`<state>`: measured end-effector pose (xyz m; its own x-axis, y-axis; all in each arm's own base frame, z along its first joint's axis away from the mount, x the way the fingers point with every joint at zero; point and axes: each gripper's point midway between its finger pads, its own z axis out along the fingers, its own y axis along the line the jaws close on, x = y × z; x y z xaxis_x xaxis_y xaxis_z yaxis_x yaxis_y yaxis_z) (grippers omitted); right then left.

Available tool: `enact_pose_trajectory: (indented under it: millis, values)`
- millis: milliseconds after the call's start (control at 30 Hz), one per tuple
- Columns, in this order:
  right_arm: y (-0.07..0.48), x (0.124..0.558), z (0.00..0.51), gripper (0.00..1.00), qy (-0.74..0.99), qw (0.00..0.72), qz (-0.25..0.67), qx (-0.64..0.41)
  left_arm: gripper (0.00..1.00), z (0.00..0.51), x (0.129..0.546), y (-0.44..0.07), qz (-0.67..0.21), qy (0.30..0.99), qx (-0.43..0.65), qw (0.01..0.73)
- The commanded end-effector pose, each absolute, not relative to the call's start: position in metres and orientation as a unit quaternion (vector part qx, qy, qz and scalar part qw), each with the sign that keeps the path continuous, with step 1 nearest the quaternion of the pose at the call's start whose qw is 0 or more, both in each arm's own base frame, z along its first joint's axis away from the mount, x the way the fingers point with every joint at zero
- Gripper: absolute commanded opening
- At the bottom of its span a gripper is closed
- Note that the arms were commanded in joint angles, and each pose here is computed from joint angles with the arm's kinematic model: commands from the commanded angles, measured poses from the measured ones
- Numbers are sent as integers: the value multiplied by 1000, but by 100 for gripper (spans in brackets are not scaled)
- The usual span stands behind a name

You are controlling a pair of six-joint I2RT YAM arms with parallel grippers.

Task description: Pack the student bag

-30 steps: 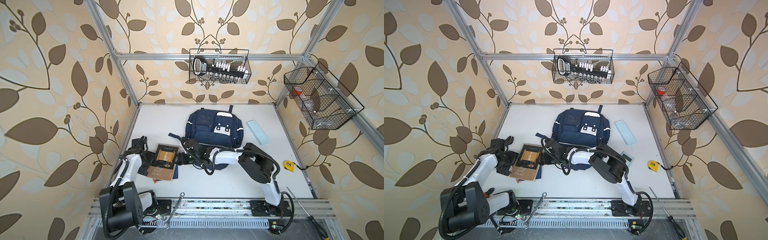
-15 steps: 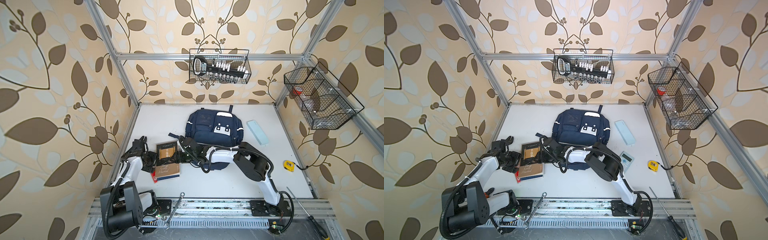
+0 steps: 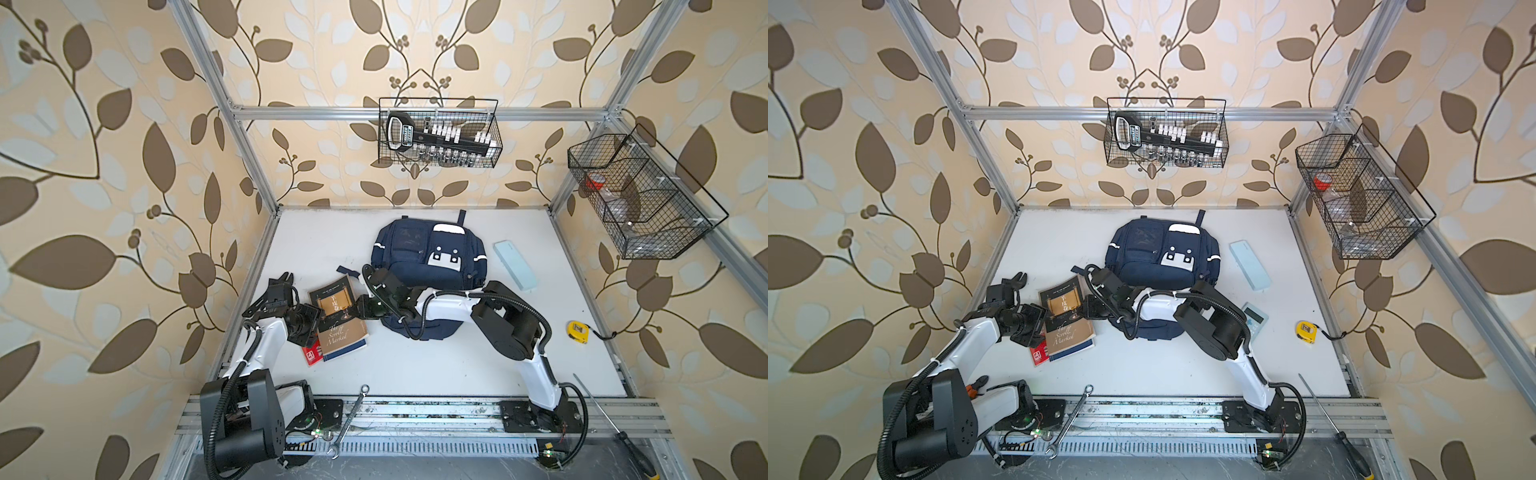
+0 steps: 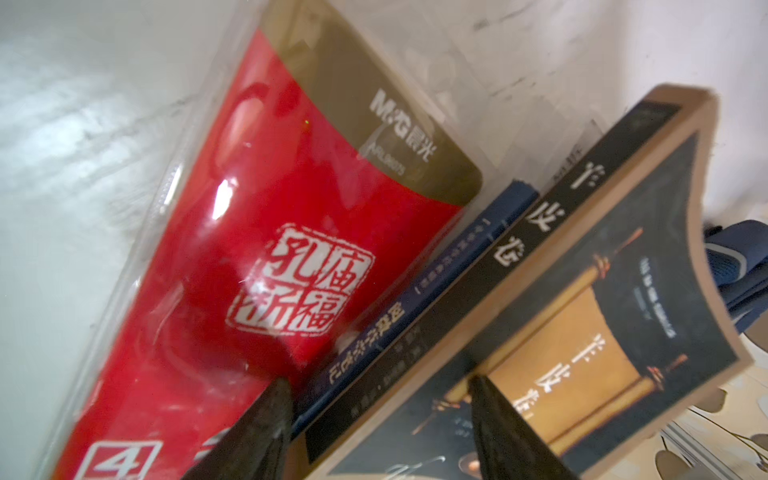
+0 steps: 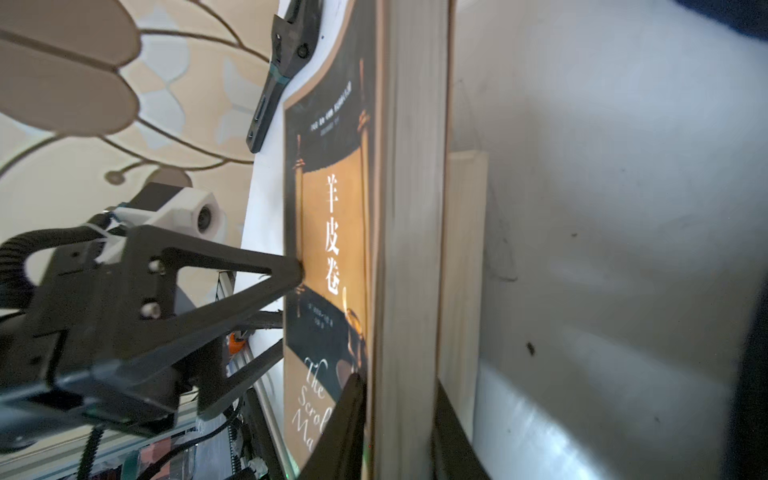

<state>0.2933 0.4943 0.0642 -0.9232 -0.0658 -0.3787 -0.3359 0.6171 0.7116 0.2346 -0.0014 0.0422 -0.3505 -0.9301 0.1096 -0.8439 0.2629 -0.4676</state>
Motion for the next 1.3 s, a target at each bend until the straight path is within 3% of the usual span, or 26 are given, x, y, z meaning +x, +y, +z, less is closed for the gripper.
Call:
enact_pose_trajectory:
  millis: [0,67,400,500,567,667,733,800,833,967,1067,1267]
  values:
    - [497,281,81,9,879,159,428,-137,71,53,234,-6,-230,798,-550,86]
    - [496,281,88,0,878,163,427,-143,73,58,234,-2,-220,803,-545,94]
    - [486,273,162,1,841,214,469,-165,84,119,244,20,-180,823,-507,182]
    - [486,274,155,0,847,204,464,-159,83,122,242,16,-191,822,-505,182]
    - [490,270,138,0,851,185,469,-148,79,116,241,9,-209,821,-502,175]
    - [492,267,114,0,854,167,477,-124,63,97,240,-2,-237,813,-509,156]
    - [491,267,96,1,861,153,473,-107,46,86,241,-8,-253,811,-508,143]
    - [490,267,81,10,869,142,462,-103,34,78,243,-12,-263,808,-510,133]
    - [489,266,75,21,874,137,456,-103,29,74,244,-13,-265,808,-511,128]
    - [479,269,61,52,889,139,425,-98,23,64,242,-10,-246,812,-517,114]
    - [475,272,51,59,898,140,401,-115,23,59,235,-5,-222,815,-524,107]
    - [473,270,38,68,898,116,403,-136,41,64,211,25,-117,822,-546,114]
